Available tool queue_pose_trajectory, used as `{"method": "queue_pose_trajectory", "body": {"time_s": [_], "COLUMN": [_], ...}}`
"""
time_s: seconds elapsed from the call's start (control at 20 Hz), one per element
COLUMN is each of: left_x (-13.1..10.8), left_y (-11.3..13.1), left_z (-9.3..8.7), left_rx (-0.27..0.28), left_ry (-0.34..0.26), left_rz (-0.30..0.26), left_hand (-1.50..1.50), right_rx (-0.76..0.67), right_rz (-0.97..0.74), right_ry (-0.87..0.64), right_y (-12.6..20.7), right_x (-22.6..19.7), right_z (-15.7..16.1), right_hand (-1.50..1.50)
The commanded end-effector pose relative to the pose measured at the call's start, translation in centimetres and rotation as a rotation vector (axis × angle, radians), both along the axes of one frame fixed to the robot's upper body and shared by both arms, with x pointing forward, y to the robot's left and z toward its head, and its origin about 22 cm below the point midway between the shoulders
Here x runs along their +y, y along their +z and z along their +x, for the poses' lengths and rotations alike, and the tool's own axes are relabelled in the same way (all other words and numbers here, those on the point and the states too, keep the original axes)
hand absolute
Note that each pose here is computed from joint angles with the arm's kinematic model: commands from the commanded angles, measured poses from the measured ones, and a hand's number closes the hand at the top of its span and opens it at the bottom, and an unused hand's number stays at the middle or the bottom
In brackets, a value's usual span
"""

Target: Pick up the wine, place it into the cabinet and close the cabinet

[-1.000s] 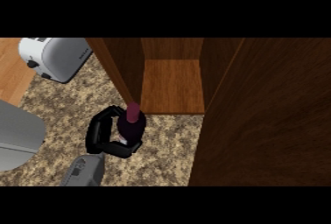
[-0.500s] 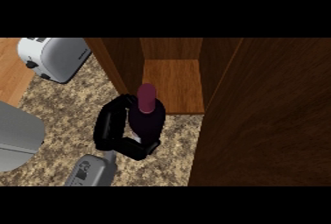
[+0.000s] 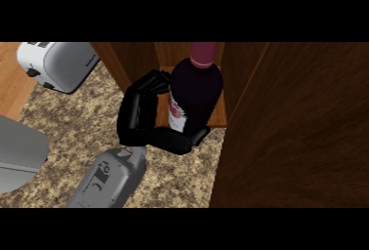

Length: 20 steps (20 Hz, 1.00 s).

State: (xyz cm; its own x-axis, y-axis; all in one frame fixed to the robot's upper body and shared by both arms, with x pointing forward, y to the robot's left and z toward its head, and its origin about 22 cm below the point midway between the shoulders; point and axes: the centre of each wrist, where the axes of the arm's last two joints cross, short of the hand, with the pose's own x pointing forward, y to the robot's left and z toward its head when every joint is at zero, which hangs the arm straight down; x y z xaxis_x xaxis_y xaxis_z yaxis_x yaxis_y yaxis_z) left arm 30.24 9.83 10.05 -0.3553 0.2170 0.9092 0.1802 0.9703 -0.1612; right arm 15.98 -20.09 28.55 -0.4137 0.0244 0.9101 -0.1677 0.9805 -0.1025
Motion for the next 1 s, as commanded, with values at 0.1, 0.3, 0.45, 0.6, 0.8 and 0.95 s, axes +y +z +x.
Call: {"method": "queue_pose_trajectory", "body": {"time_s": [0.1, 0.3, 0.45, 0.6, 0.8, 0.95], "left_x": [-1.9, -2.7, -1.3, -2.4, -3.0, -1.9], "left_y": [3.1, 2.7, 3.5, 2.3, -0.9, -0.5], "left_z": [2.5, 3.3, 5.4, 5.0, 4.9, 6.7], "left_rx": [0.061, 0.027, 0.033, -0.023, -0.033, -0.004], "left_ry": [0.023, 0.075, 0.081, 0.112, 0.129, 0.148], "left_rz": [0.002, 0.028, 0.037, 0.142, 0.172, 0.187], "left_hand": [1.50, 1.50, 1.50, 1.50, 1.50, 1.50], "right_rx": [0.007, -0.002, 0.005, -0.005, -0.005, 0.001], "right_rz": [-0.003, -0.016, 0.021, 0.000, -0.008, 0.007], "right_ry": [0.070, 0.076, 0.067, 0.073, 0.068, 0.064], "right_y": [1.0, 0.4, 0.2, 0.9, -0.6, 0.0], "right_x": [-1.0, -0.4, 0.6, -0.6, -0.9, -1.1], "right_z": [-0.9, -1.2, -1.2, -0.6, -2.9, -2.2], "right_hand": [-1.50, -1.50, -1.50, -1.50, -1.50, -1.50]}}
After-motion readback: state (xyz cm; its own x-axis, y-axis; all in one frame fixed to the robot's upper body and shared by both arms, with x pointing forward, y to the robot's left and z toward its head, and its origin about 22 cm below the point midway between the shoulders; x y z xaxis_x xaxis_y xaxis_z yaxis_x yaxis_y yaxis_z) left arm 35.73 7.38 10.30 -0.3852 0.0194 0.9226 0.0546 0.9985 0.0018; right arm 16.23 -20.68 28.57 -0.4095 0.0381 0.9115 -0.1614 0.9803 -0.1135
